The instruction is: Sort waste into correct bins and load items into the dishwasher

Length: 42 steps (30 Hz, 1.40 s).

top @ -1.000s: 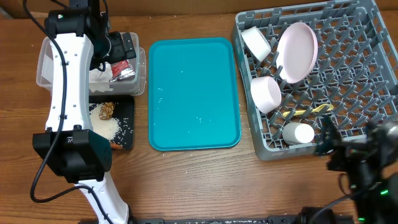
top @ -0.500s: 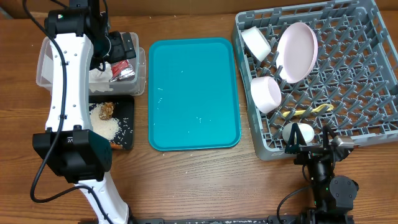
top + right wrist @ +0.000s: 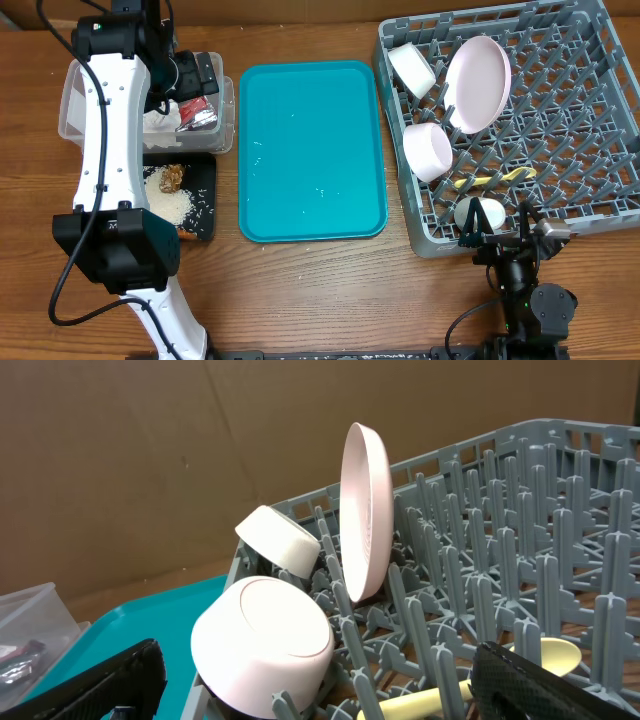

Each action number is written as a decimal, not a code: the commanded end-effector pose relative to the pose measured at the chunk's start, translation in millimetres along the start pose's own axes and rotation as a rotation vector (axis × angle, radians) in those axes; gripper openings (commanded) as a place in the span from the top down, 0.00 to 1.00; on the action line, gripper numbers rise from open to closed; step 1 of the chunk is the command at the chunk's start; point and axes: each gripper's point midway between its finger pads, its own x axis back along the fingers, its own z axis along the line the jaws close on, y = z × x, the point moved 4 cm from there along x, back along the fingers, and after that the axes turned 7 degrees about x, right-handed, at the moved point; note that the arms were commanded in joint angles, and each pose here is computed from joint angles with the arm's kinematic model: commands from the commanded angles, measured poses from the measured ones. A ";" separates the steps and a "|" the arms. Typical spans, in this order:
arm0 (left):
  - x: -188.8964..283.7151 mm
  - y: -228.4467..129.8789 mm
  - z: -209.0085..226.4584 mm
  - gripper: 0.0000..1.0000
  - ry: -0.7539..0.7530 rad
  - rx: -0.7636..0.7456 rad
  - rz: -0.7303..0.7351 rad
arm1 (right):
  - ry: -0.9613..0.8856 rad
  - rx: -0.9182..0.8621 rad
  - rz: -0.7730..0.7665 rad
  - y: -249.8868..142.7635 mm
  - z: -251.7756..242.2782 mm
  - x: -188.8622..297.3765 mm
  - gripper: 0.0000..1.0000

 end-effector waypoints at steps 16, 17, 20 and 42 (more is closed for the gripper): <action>166.4 -64.6 -8.3 0.00 -0.187 -0.059 -0.404 | -0.001 -0.003 -0.007 -1.1 -0.5 0.1 0.00; 171.2 -69.0 -2.8 0.00 -0.199 -0.052 -0.446 | -0.001 -0.003 -0.007 -1.1 -0.5 0.1 0.00; 178.5 -84.8 16.0 0.00 -0.237 -0.028 -0.595 | -0.001 -0.003 -0.007 -1.1 -0.5 0.1 0.00; 69.4 -218.8 79.9 0.00 -0.428 -0.082 -1.238 | -0.001 -0.003 -0.007 -1.1 -0.5 0.1 0.00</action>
